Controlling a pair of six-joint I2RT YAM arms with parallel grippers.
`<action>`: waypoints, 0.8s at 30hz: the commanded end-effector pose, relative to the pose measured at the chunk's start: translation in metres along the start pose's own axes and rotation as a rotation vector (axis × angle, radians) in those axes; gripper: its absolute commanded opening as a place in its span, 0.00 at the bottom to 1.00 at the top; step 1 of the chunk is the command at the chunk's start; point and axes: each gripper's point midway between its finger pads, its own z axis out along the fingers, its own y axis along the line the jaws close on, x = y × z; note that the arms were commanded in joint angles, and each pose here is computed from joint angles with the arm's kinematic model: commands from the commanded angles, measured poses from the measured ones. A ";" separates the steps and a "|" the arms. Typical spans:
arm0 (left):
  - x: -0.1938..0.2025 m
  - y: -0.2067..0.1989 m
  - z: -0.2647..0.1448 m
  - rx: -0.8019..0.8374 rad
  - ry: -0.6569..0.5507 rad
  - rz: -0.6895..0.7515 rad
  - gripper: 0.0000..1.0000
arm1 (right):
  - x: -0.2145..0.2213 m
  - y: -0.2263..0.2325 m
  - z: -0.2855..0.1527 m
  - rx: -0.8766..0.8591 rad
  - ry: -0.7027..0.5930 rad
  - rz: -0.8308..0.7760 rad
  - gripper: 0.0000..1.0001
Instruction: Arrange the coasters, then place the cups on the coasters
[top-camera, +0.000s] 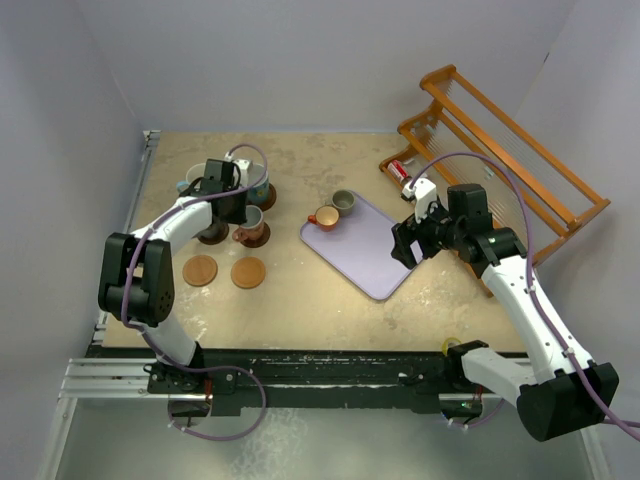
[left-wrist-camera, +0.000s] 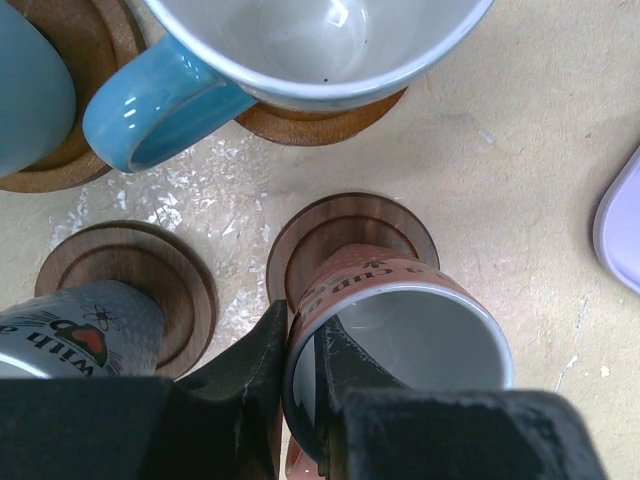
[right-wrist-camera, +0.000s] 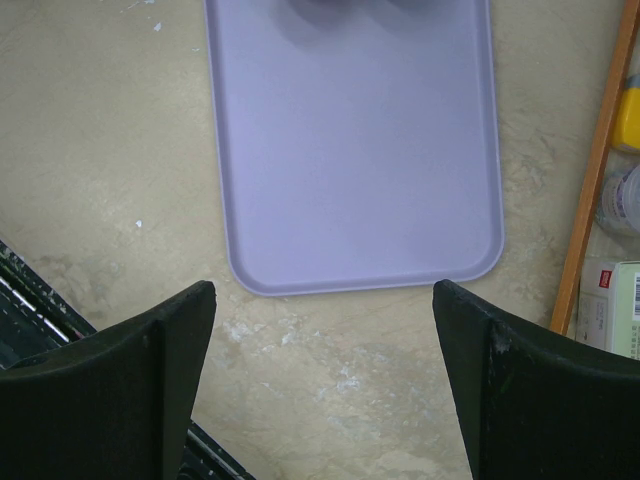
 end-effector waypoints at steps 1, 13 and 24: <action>-0.014 0.003 -0.004 -0.003 -0.056 0.001 0.03 | -0.001 0.003 0.000 -0.027 -0.007 -0.014 0.91; -0.009 0.003 0.001 0.001 -0.034 0.008 0.10 | 0.000 0.003 0.000 -0.028 -0.002 -0.018 0.93; -0.034 0.001 -0.016 0.010 -0.087 0.033 0.26 | 0.007 -0.001 0.005 -0.014 0.014 -0.028 0.94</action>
